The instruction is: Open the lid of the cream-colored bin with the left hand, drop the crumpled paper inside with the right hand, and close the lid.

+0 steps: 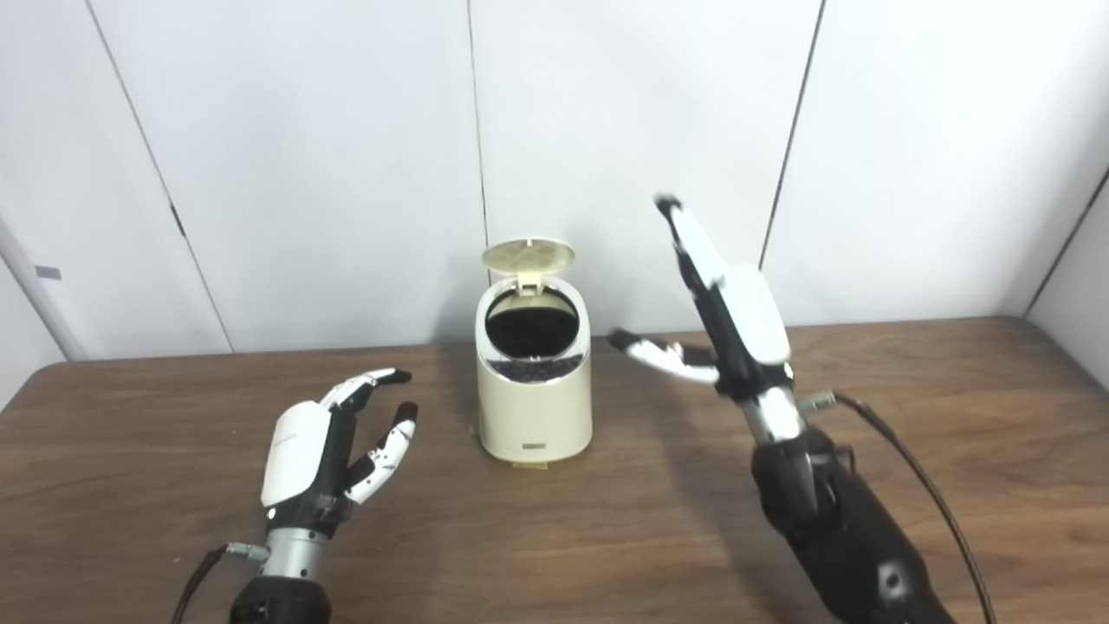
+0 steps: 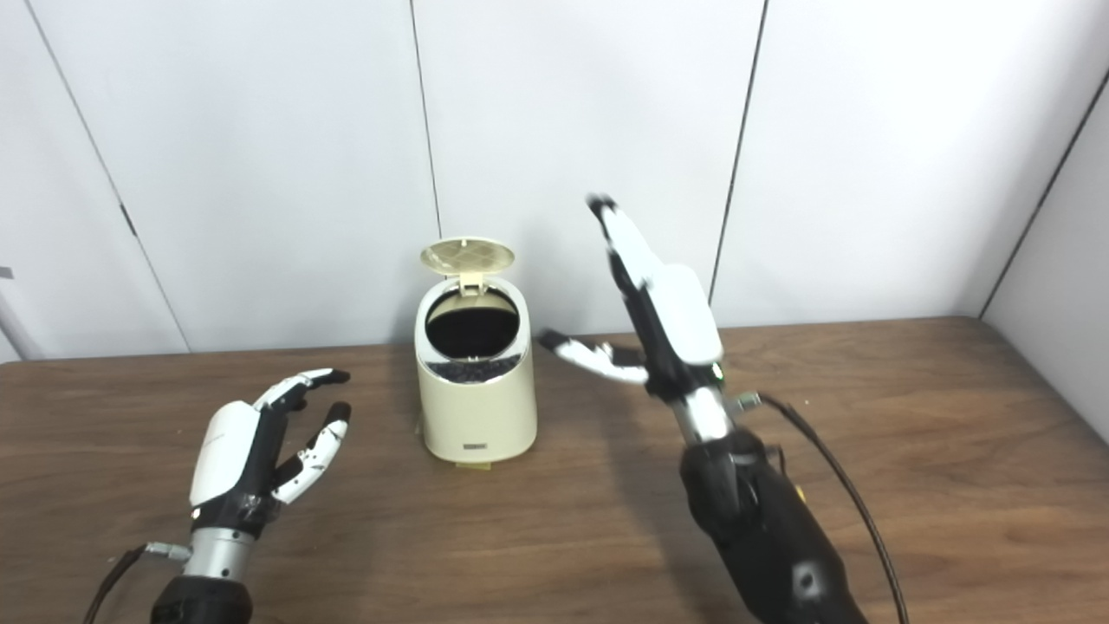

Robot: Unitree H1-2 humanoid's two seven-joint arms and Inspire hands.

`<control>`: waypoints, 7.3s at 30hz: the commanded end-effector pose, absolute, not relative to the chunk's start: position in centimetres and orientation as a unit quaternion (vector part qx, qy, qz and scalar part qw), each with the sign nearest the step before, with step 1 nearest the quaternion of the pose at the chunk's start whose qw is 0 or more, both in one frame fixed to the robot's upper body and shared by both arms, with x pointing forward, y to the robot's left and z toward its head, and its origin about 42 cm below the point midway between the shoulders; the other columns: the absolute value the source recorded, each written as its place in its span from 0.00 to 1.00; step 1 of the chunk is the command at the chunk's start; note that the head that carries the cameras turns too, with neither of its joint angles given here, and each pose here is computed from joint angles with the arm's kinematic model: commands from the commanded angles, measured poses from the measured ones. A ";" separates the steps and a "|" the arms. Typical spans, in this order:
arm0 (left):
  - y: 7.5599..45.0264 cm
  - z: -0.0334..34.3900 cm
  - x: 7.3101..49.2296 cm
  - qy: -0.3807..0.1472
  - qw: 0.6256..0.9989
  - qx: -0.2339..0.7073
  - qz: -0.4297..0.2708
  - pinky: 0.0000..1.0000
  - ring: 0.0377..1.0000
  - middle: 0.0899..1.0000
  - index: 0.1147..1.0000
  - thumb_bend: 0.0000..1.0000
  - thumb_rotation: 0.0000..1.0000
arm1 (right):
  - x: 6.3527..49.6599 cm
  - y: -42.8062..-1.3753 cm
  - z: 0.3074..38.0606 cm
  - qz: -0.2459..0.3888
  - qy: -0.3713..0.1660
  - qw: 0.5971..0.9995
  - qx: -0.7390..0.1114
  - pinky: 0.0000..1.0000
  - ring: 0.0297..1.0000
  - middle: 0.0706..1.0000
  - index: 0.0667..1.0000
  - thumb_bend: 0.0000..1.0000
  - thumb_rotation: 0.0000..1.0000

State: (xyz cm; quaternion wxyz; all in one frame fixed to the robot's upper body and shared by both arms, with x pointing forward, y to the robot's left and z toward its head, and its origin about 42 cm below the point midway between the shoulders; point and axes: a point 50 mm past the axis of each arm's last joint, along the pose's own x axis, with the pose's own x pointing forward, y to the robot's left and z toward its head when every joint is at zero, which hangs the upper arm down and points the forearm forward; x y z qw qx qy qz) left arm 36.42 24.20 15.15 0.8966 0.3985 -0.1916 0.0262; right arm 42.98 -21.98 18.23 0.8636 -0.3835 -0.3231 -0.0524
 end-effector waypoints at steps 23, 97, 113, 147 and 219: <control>24.7 17.4 37.7 -0.239 0.886 0.396 0.042 0.70 0.78 0.75 0.73 0.27 0.66 | 39.2 -23.0 15.6 0.026 -0.157 0.939 -0.306 0.63 0.72 0.74 0.75 0.22 0.53; 11.9 38.1 45.6 -0.273 0.736 0.610 -0.110 1.00 0.91 0.81 0.77 0.97 1.00 | 39.5 -22.3 14.9 0.015 -0.153 0.937 -0.314 0.60 0.69 0.71 0.73 0.26 0.32; 12.5 38.2 45.2 -0.263 0.729 0.623 -0.105 1.00 0.88 0.77 0.74 0.98 1.00 | 39.5 -22.3 14.9 0.013 -0.155 0.935 -0.319 0.59 0.67 0.71 0.73 0.26 0.35; 12.2 31.5 43.0 -0.238 0.705 0.642 -0.185 1.00 0.83 0.73 0.71 0.95 1.00 | 39.1 -21.8 15.6 0.011 -0.157 0.940 -0.303 0.55 0.65 0.69 0.72 0.28 0.37; 13.5 27.2 41.8 -0.203 0.729 0.622 -0.200 1.00 0.77 0.68 0.66 0.92 0.99 | 39.1 -21.6 16.2 0.008 -0.149 0.942 -0.300 0.53 0.63 0.67 0.71 0.28 0.42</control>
